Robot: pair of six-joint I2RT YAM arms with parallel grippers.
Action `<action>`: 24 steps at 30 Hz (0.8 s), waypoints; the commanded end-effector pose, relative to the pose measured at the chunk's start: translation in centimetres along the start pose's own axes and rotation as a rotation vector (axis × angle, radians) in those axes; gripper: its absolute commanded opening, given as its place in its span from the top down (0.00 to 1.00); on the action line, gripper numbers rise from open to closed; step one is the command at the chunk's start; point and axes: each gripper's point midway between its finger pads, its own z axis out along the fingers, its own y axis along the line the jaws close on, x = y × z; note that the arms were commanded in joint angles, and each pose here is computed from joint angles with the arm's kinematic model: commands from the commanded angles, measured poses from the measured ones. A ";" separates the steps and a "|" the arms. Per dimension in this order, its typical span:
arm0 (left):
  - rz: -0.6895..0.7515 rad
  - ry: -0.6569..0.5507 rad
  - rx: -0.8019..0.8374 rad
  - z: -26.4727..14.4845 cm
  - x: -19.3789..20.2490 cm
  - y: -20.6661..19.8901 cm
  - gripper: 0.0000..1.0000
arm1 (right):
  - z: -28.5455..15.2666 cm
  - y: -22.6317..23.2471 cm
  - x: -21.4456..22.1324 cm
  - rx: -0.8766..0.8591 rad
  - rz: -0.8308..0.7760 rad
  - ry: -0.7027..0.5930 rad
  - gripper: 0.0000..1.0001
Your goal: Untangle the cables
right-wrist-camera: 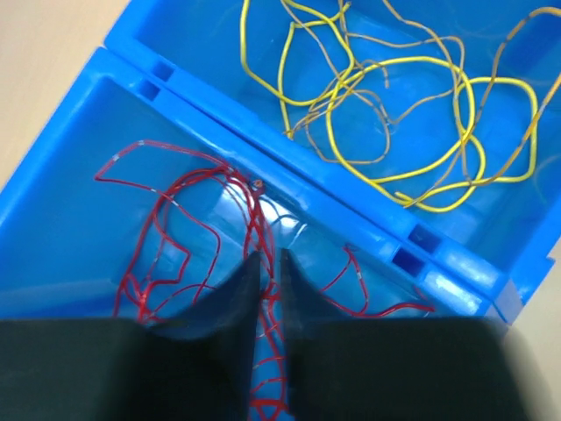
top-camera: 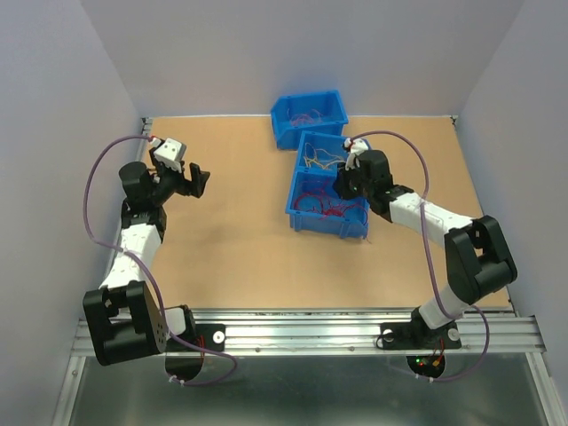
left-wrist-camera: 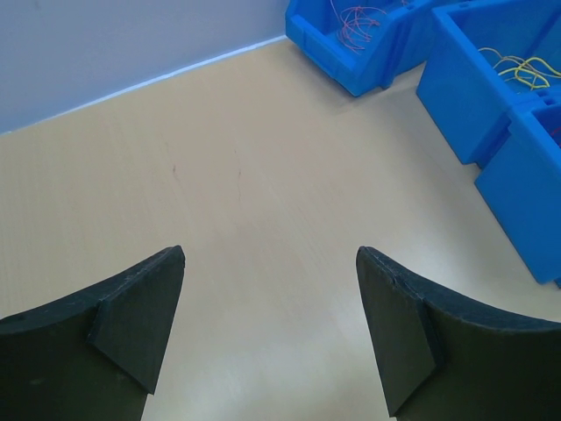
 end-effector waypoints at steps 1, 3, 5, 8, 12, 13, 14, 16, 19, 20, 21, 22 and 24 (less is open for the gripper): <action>0.061 -0.058 0.007 -0.6 -1.9 -0.7 0.10 | 0.5 -0.6 -0.9 0.051 0.010 -0.030 0.68; 0.063 -0.060 0.004 -0.6 -2.0 -0.7 0.10 | -0.3 0.0 -2.5 0.025 -0.004 -0.066 0.58; 0.065 -0.062 0.009 -0.6 -2.1 -1.0 0.10 | -1.2 0.6 -4.1 0.016 -0.011 -0.105 0.54; 0.069 -0.070 0.017 -0.8 -2.3 -1.3 0.10 | -3.9 1.8 -6.0 0.000 -0.022 -0.181 0.31; 0.081 -0.094 0.012 -1.6 -3.3 -1.7 0.08 | -6.7 3.1 -5.2 -0.037 -0.016 -0.263 0.03; 0.085 -0.100 0.005 -1.8 -3.5 -1.7 0.07 | -8.6 3.3 -6.3 -0.038 -0.005 -0.333 0.00; 0.087 -0.111 -0.013 -2.3 -4.0 -1.6 0.04 | -8.8 2.6 -4.5 -0.009 0.040 -0.340 0.00; 0.087 -0.128 -0.021 -2.9 -4.6 -1.9 0.02 | -10.7 2.4 -4.2 -0.004 0.069 -0.409 0.00; 0.097 -0.170 0.018 -4.1 -5.3 -3.4 0.01 | -14.2 2.0 -2.2 -0.001 0.101 -0.509 0.00; 0.092 -0.176 0.031 -4.4 -5.0 -4.0 0.01 | -16.5 2.1 -3.0 -0.012 0.113 -0.593 0.00; 0.100 -0.205 0.052 -5.1 -5.8 -4.8 0.01 | -16.4 1.7 -0.8 -0.001 0.124 -0.575 0.00; 0.102 -0.214 0.062 -5.4 -5.9 -5.2 0.01 | -17.0 1.4 -0.3 0.007 0.153 -0.593 0.00; 0.096 -0.237 0.061 -6.1 -5.9 -5.7 0.01 | -18.7 0.9 -0.2 0.022 0.184 -0.652 0.00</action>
